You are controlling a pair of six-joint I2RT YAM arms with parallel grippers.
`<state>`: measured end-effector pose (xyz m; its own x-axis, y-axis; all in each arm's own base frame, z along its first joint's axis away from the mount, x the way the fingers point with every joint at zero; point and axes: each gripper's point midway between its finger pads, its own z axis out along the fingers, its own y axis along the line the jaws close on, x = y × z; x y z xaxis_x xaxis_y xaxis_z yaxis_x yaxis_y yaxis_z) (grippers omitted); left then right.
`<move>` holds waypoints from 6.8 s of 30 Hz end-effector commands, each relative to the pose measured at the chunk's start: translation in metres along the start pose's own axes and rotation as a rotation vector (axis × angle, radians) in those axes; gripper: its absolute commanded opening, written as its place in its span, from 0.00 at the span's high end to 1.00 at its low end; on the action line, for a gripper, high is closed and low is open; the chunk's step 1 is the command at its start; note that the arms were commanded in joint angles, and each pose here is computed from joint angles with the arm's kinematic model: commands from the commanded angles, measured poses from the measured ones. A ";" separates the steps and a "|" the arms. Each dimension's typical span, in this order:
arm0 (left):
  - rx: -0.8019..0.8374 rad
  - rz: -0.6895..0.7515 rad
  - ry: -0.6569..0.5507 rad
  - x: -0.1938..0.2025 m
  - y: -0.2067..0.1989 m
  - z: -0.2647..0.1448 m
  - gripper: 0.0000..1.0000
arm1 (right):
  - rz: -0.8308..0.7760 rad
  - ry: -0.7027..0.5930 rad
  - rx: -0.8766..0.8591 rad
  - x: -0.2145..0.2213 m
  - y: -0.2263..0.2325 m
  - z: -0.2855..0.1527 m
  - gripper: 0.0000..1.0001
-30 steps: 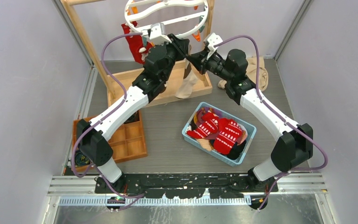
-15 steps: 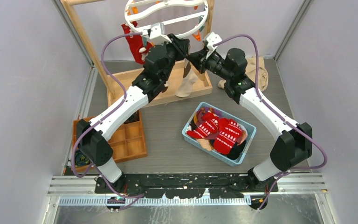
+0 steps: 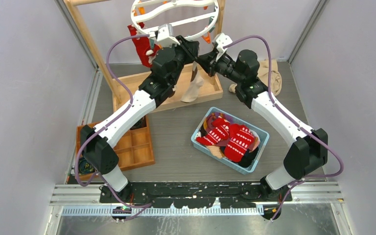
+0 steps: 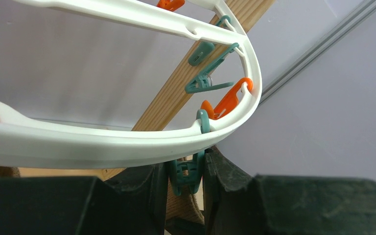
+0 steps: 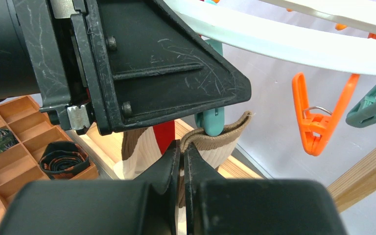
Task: Clip the socks to the hanger
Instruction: Clamp the sock onto the hanger.
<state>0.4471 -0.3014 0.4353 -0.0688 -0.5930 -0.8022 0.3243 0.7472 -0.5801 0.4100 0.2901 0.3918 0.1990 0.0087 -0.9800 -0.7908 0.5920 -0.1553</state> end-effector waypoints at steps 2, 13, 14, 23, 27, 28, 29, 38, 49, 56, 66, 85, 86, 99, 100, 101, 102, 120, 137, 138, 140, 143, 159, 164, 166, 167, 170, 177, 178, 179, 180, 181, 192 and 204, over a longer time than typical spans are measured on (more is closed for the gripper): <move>0.035 -0.039 -0.091 -0.039 -0.016 -0.005 0.96 | -0.055 -0.071 -0.011 -0.032 0.000 0.004 0.99; 0.024 -0.017 -0.074 -0.033 -0.012 -0.004 0.96 | -0.081 -0.072 -0.009 -0.033 0.000 0.004 0.99; 0.022 -0.015 -0.072 -0.033 -0.012 -0.004 0.96 | -0.084 -0.071 -0.005 -0.033 -0.002 0.004 0.99; 0.008 0.014 -0.057 -0.029 -0.008 -0.004 0.96 | -0.108 -0.077 0.007 -0.037 -0.005 0.004 0.99; 0.002 0.023 -0.049 -0.026 -0.006 -0.004 0.96 | -0.113 -0.080 0.009 -0.038 -0.005 0.005 0.99; 0.001 0.026 -0.045 -0.025 -0.005 -0.004 0.96 | -0.114 -0.081 0.011 -0.039 -0.006 0.005 0.99; -0.002 0.028 -0.045 -0.025 -0.005 -0.004 0.96 | -0.115 -0.083 0.012 -0.039 -0.006 0.005 0.99; -0.021 0.050 -0.035 -0.022 0.000 -0.003 0.97 | -0.146 -0.086 0.046 -0.043 -0.013 0.003 0.99; -0.033 0.052 -0.018 -0.019 0.001 -0.001 0.97 | -0.188 -0.108 0.052 -0.052 -0.015 0.002 0.99; -0.042 0.054 -0.007 -0.017 0.003 0.000 0.97 | -0.201 -0.129 0.043 -0.061 -0.012 0.000 0.99; -0.056 0.059 0.004 -0.015 0.005 0.000 0.97 | -0.230 -0.106 0.048 -0.059 -0.011 -0.002 0.99; -0.090 0.070 0.002 -0.019 0.010 -0.003 0.97 | -0.277 -0.027 0.084 -0.047 -0.015 -0.011 0.99; -0.091 0.070 0.003 -0.019 0.010 -0.003 0.97 | -0.278 -0.031 0.084 -0.048 -0.014 -0.011 0.99; -0.117 0.065 0.026 -0.015 0.015 -0.005 0.97 | -0.279 -0.051 0.070 -0.054 -0.004 -0.008 0.99; -0.119 0.065 0.027 -0.014 0.015 -0.005 0.97 | -0.280 -0.051 0.072 -0.054 -0.004 -0.008 0.99; -0.121 0.065 0.027 -0.015 0.016 -0.005 0.97 | -0.282 -0.047 0.074 -0.053 -0.004 -0.008 1.00; -0.121 0.065 0.028 -0.015 0.015 -0.005 0.97 | -0.285 -0.042 0.077 -0.052 -0.004 -0.008 0.99; -0.124 0.033 0.035 -0.020 0.011 -0.007 0.98 | -0.316 0.054 0.098 -0.030 -0.007 -0.013 0.99; -0.153 0.002 0.062 -0.017 0.014 -0.011 0.98 | -0.297 0.062 0.144 -0.026 -0.005 -0.005 0.99; -0.156 0.002 0.065 -0.016 0.014 -0.011 0.98 | -0.300 0.061 0.148 -0.027 -0.006 -0.005 0.99; -0.159 0.001 0.068 -0.016 0.015 -0.011 0.98 | -0.302 0.062 0.153 -0.026 -0.006 -0.003 0.99; -0.164 0.001 0.071 -0.015 0.016 -0.011 0.99 | -0.304 0.053 0.159 -0.028 -0.006 -0.002 0.99; -0.179 -0.017 0.079 -0.013 0.018 -0.013 1.00 | -0.324 0.037 0.165 -0.031 0.000 0.005 0.99; -0.184 -0.019 0.082 -0.012 0.019 -0.014 1.00 | -0.351 0.048 0.208 -0.032 -0.007 0.005 0.99; -0.186 -0.020 0.081 -0.013 0.019 -0.014 1.00 | -0.361 0.051 0.219 -0.032 -0.010 0.004 1.00; -0.186 -0.020 0.084 -0.012 0.019 -0.014 1.00 | -0.366 0.049 0.222 -0.033 -0.010 0.004 1.00; -0.192 -0.019 0.088 -0.011 0.021 -0.014 1.00 | -0.388 0.056 0.218 -0.032 -0.009 0.003 0.99; -0.199 -0.022 0.094 -0.009 0.022 -0.013 1.00 | -0.416 0.066 0.222 -0.031 -0.010 0.000 0.99; -0.202 -0.024 0.094 -0.009 0.022 -0.013 1.00 | -0.416 0.064 0.219 -0.031 -0.008 0.000 0.99; -0.204 -0.026 0.096 -0.008 0.023 -0.013 1.00 | -0.415 0.064 0.213 -0.030 -0.006 0.000 0.99; -0.203 -0.028 0.097 -0.008 0.022 -0.013 1.00 | -0.413 0.060 0.211 -0.031 -0.006 0.000 0.99; -0.205 -0.030 0.098 -0.008 0.022 -0.013 1.00 | -0.410 0.055 0.209 -0.031 -0.005 0.000 0.99; -0.221 -0.057 0.104 -0.005 0.024 -0.014 1.00 | -0.371 0.026 0.191 -0.035 0.004 0.003 1.00; -0.231 -0.065 0.107 -0.006 0.026 -0.014 1.00 | -0.392 0.022 0.217 -0.039 0.003 0.007 0.99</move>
<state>0.4404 -0.2813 0.4088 -0.2180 -0.5910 -0.7767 0.1017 0.7777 -0.6204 0.4086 0.2993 0.3918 0.3657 -0.3193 -0.8743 -0.5728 0.6632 -0.4818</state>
